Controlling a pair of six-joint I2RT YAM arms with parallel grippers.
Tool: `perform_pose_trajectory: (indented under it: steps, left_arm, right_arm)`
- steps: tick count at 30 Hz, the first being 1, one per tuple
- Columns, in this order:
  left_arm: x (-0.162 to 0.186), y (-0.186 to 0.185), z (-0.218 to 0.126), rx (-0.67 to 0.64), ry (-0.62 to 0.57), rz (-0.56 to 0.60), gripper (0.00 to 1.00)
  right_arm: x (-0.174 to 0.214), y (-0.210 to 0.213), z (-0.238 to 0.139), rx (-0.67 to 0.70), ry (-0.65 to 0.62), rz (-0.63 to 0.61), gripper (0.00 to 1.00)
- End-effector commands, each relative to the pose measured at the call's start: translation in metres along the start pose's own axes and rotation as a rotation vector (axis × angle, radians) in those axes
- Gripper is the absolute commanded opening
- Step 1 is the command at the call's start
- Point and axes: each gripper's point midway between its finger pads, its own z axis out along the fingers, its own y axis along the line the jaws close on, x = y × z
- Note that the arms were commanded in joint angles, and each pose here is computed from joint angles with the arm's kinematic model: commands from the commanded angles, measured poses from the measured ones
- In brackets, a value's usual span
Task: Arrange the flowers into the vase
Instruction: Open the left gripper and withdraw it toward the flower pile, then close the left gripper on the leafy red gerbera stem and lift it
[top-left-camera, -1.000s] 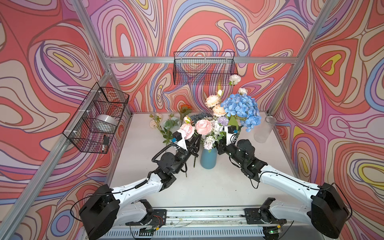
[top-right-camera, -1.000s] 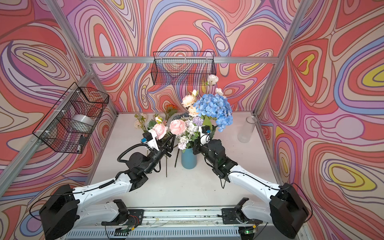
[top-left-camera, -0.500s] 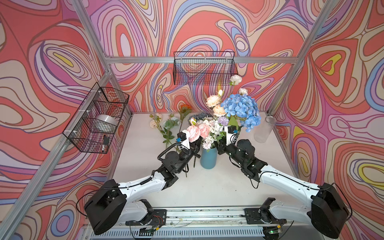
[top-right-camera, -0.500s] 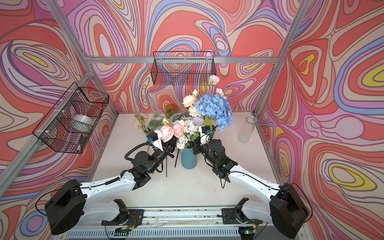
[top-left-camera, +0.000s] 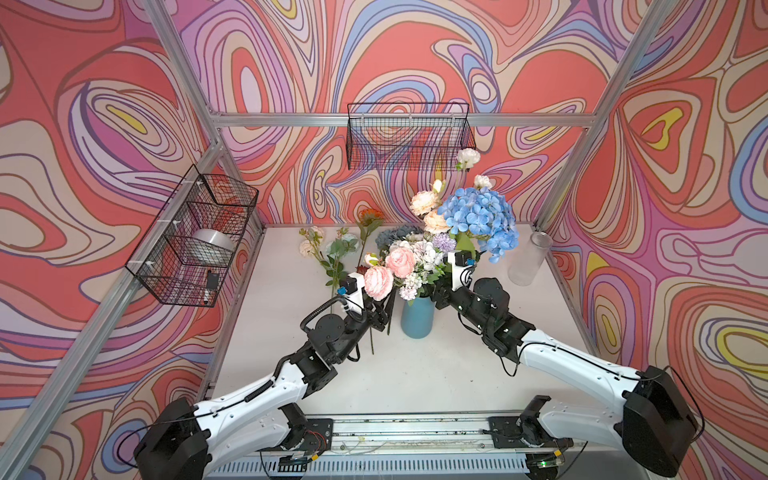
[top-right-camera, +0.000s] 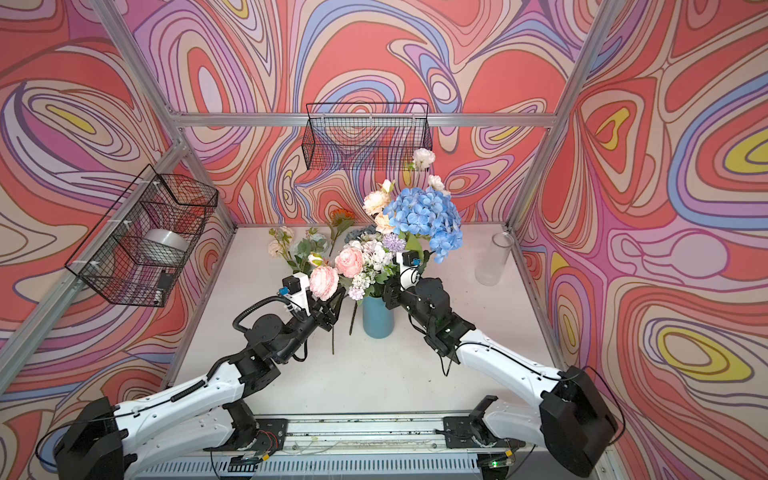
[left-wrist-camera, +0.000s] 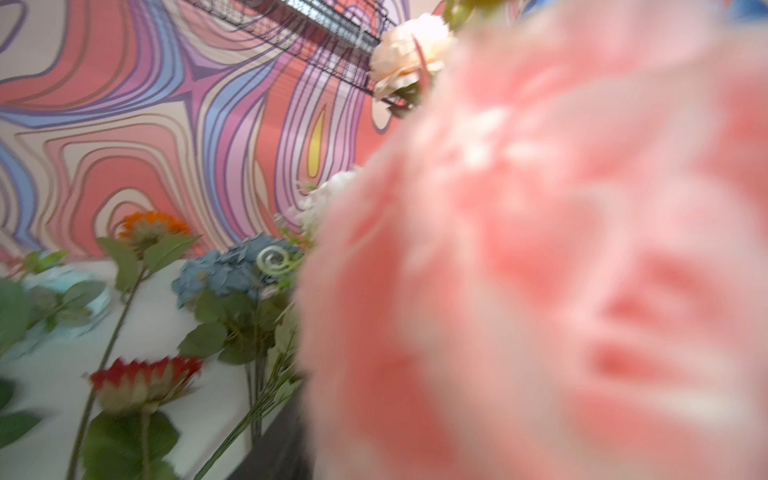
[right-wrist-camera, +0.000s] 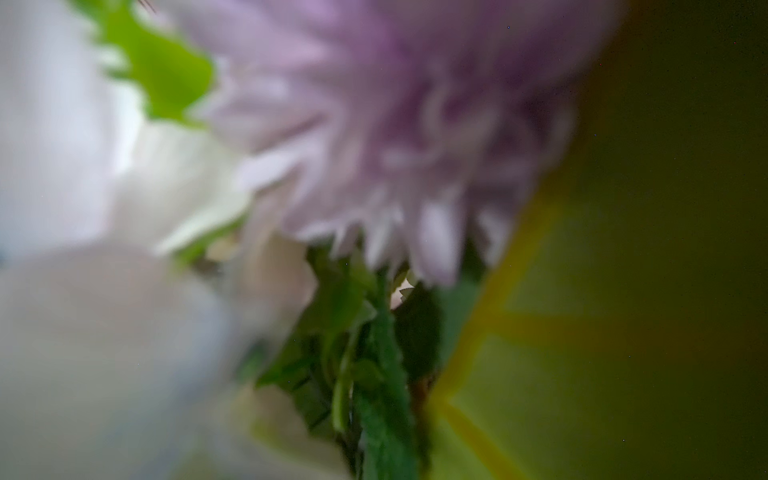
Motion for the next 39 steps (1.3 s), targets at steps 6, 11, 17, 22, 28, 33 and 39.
perform_pose_trajectory:
  steps: [6,11,17,22,28,33,39]
  left_arm:
    - [0.066,0.097,-0.044,-0.413,0.15,-0.007,0.35]
    - [0.101,0.109,-0.037,-0.453,0.282,-0.008,0.36]
    - [0.14,0.12,-0.013,-0.519,0.497,0.026,0.37]
    - [0.161,0.127,0.012,-0.538,0.611,-0.012,0.37]
    - [0.189,0.15,0.018,-0.613,0.788,-0.138,0.3]
    - [0.202,0.146,0.013,-0.61,0.884,-0.173,0.33]
    - [0.224,0.144,-0.001,-0.621,1.01,-0.198,0.33]
  right_arm:
    - [-0.005,0.002,-0.006,0.001,0.013,0.015,0.71]
    - [0.003,0.001,-0.017,0.003,0.064,0.019,0.78]
    - [0.016,-0.004,-0.035,0.03,0.133,0.017,0.81]
    - [0.027,-0.021,-0.049,0.116,0.171,0.007,0.81]
    - [0.032,-0.027,-0.049,0.145,0.183,0.009,0.81]
    - [0.032,-0.026,-0.044,0.143,0.185,0.001,0.81]
    - [0.028,-0.025,-0.043,0.138,0.17,-0.003,0.81]
